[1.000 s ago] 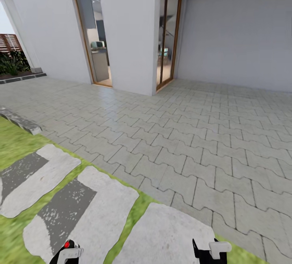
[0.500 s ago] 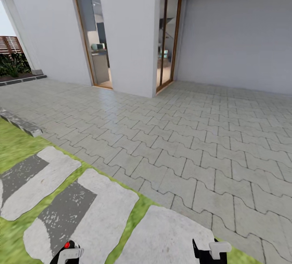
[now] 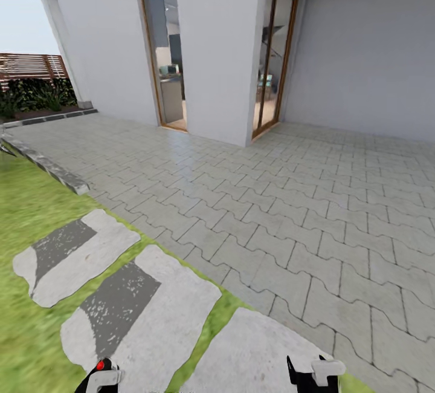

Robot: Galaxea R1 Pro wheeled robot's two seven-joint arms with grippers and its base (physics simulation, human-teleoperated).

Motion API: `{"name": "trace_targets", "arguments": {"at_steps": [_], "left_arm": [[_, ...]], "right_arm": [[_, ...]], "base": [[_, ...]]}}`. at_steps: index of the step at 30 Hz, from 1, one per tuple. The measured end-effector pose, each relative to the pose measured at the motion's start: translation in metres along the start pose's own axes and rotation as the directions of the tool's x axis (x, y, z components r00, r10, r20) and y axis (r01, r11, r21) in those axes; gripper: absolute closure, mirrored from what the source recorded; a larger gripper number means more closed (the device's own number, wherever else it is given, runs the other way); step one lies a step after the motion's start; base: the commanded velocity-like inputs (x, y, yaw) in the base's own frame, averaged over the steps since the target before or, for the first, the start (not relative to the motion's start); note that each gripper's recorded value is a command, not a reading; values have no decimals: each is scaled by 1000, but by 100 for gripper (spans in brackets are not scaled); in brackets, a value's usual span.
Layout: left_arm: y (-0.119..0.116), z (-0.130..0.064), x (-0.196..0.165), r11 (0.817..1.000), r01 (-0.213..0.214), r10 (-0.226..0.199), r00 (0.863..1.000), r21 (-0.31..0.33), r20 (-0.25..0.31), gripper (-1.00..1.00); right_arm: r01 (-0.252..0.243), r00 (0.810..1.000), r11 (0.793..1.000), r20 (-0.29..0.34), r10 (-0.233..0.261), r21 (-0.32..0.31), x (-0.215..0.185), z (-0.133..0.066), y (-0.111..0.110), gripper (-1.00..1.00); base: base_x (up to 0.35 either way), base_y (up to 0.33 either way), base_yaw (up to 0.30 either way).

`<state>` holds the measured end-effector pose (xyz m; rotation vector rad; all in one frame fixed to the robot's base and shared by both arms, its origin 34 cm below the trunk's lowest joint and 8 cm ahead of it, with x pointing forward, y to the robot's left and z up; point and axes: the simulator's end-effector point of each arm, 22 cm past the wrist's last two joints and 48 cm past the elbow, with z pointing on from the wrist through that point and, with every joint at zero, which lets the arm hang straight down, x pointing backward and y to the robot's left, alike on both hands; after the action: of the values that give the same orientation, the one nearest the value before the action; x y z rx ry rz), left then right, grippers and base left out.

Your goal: In the garden, pick up the pesticide atomizer on the floor and spray pesticide onto both trees until each tree trunk is fully covered.

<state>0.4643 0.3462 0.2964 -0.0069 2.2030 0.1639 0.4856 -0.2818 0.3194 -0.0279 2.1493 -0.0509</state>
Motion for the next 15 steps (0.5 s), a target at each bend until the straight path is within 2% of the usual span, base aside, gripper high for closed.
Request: {"name": "trace_targets", "arguments": {"at_steps": [15], "left_arm": [[-1,0,1,1000,-3,3,1000,2,-3,100]], "right_arm": [[0,1000,1000,0,0,-1,0,0,0,-100]], "base": [[0,0,279]]}}
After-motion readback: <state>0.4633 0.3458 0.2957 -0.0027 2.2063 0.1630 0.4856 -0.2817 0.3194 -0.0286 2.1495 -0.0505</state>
